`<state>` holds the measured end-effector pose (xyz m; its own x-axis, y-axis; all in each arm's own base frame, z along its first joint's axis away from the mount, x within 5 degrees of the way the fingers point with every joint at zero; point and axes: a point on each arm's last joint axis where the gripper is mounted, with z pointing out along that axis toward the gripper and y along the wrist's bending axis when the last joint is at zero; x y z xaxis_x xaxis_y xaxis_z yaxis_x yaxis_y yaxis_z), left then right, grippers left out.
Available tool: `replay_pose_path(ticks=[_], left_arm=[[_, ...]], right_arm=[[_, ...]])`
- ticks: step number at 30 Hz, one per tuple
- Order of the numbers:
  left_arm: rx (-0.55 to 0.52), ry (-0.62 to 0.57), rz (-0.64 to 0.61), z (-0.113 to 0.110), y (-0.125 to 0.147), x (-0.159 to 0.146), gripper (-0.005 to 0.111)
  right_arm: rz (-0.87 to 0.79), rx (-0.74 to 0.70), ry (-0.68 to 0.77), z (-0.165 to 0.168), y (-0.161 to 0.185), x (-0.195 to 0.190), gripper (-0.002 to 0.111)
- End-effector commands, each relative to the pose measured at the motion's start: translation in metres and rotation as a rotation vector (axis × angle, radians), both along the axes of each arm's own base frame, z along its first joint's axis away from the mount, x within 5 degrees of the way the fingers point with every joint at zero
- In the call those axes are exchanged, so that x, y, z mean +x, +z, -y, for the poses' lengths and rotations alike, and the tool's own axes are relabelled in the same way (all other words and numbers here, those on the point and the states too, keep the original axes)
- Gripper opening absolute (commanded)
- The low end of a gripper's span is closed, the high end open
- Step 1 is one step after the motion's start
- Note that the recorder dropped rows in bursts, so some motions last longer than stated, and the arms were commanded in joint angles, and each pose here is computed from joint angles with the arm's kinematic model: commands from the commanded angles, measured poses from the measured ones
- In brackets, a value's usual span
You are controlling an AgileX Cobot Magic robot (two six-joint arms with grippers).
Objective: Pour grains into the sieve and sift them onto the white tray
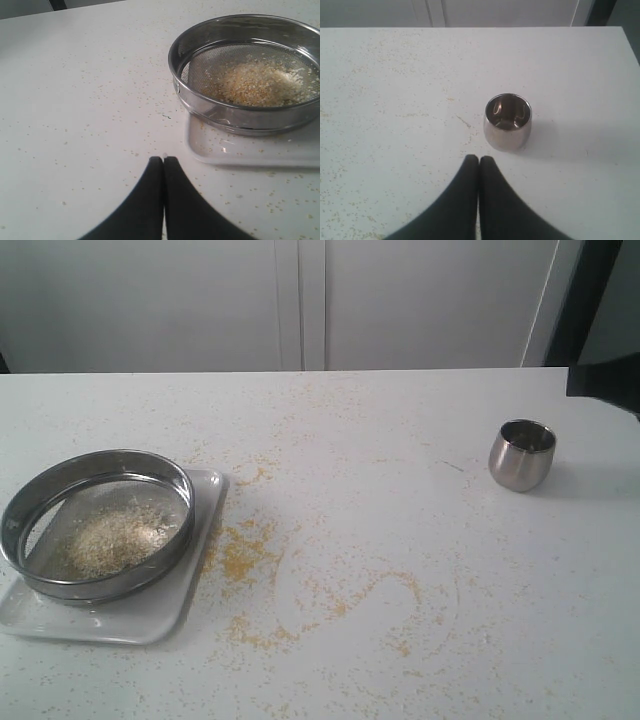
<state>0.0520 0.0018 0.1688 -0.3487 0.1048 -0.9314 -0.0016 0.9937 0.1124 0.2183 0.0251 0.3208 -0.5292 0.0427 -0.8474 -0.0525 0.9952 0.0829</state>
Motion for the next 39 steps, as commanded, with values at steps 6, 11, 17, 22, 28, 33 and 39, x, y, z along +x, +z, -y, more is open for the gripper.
replay_pose_path(ticks=[6, 11, 17, 22, 28, 33, 39], left_arm=[[-0.010, 0.001, -0.002, 0.000, -0.002, 0.000, 0.000], [-0.010, 0.001, -0.002, 0.000, -0.002, 0.000, 0.000], [-0.010, 0.001, -0.002, 0.000, -0.002, 0.000, 0.000], [-0.010, 0.001, -0.002, 0.000, -0.002, 0.000, 0.000], [-0.010, 0.001, -0.002, 0.000, -0.002, 0.000, 0.000], [-0.010, 0.001, -0.002, 0.000, -0.002, 0.000, 0.000], [-0.010, 0.001, -0.002, 0.000, -0.002, 0.000, 0.000]], right_arm=[[0.074, -0.001, 0.004, 0.003, 0.011, -0.027, 0.000], [0.077, -0.001, 0.004, 0.004, 0.011, -0.030, 0.000], [0.076, -0.001, 0.004, 0.004, 0.010, -0.030, 0.000], [0.076, -0.001, 0.004, 0.004, 0.010, -0.030, 0.000], [0.078, 0.000, 0.004, 0.004, 0.010, -0.030, 0.000], [0.078, 0.000, 0.004, 0.004, 0.010, -0.030, 0.000], [0.080, 0.000, 0.004, 0.004, 0.010, -0.030, 0.000]])
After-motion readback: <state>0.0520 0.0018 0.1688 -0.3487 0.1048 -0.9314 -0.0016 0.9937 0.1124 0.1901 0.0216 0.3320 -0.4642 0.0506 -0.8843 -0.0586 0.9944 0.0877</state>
